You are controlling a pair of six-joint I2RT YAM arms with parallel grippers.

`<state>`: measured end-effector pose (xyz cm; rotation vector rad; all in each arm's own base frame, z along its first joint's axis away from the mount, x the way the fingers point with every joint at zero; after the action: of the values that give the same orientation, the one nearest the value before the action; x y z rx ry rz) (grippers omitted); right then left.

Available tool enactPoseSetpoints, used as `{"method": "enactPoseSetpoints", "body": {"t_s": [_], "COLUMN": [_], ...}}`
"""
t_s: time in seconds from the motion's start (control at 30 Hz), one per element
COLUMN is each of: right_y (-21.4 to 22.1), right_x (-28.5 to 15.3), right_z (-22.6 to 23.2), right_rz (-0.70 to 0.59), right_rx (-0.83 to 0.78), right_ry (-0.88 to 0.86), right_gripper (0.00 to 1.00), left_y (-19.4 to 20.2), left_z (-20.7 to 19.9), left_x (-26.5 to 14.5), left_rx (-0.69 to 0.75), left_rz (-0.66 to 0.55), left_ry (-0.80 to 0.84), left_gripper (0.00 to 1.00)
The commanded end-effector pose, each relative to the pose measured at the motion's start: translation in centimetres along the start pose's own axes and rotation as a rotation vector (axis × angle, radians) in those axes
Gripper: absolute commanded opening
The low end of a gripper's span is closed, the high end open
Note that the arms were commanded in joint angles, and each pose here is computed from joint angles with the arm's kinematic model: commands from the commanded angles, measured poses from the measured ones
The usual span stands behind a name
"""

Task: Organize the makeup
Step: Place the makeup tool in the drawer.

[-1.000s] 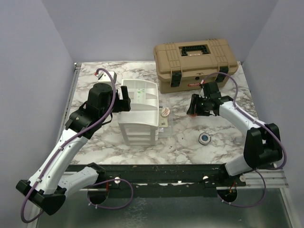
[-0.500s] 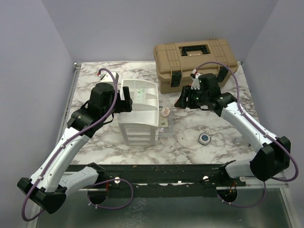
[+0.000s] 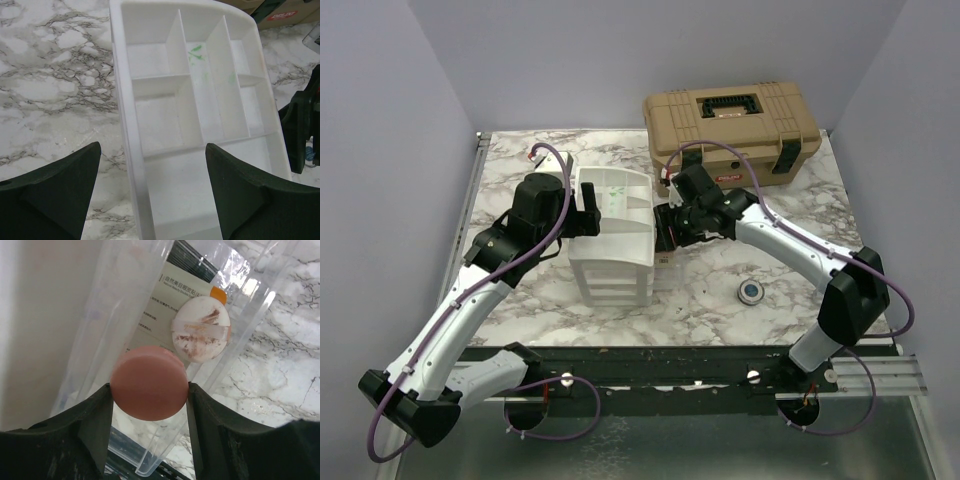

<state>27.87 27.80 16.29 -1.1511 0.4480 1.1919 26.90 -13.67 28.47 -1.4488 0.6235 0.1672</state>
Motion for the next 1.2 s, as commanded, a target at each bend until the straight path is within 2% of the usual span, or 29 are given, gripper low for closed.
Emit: {"method": "enactPoseSetpoints", "body": {"t_s": [0.0, 0.2, 0.4, 0.67, 0.8, 0.97, 1.07, 1.17], "right_y": [0.0, 0.2, -0.2, -0.9, -1.2, -2.5, -3.3, -3.9], "right_x": [-0.1, 0.3, 0.0, -0.8, -1.2, -2.2, -2.9, -3.6], "right_z": [-0.9, -0.8, -0.6, 1.0, 1.0, 0.4, -0.7, -2.4], "right_rz": [0.011, 0.025, 0.013, -0.029, -0.056, -0.164, -0.237, -0.308], "right_rx": [-0.036, -0.05, -0.06, -0.053, -0.034, 0.008, 0.057, 0.112], "right_ry": [0.088, 0.106, 0.11, 0.027, 0.032, 0.066, 0.134, 0.226], "right_gripper": [0.49, 0.51, 0.64, 0.71, 0.7, 0.66, 0.6, 0.58], "left_y": [0.6, 0.4, 0.3, 0.2, 0.2, 0.4, 0.4, 0.4], "left_z": [0.1, 0.1, 0.2, 0.2, 0.2, 0.3, 0.3, 0.3], "left_x": [0.2, 0.3, 0.3, 0.3, 0.3, 0.2, 0.1, 0.0], "left_rx": [0.012, 0.017, 0.017, 0.015, 0.016, 0.016, 0.013, 0.011], "left_rz": [0.026, 0.023, 0.023, 0.021, 0.021, 0.023, 0.021, 0.019], "left_ry": [-0.002, -0.008, -0.01, -0.013, -0.014, -0.014, -0.015, -0.016], "left_gripper": [0.87, 0.87, 0.87, 0.87, 0.87, 0.87, 0.86, 0.84]}}
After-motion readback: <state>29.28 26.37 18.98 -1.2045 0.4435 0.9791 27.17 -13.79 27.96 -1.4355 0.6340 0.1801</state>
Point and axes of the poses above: each gripper's point midway between its finger pads, its own x axis out along the fingers, its own z axis along the line the jaws close on, y = z × x, the point moved 1 cm from there along -x, back along the fingers, and after that the axes turned 14 degrees about x, right-handed, at the moved point
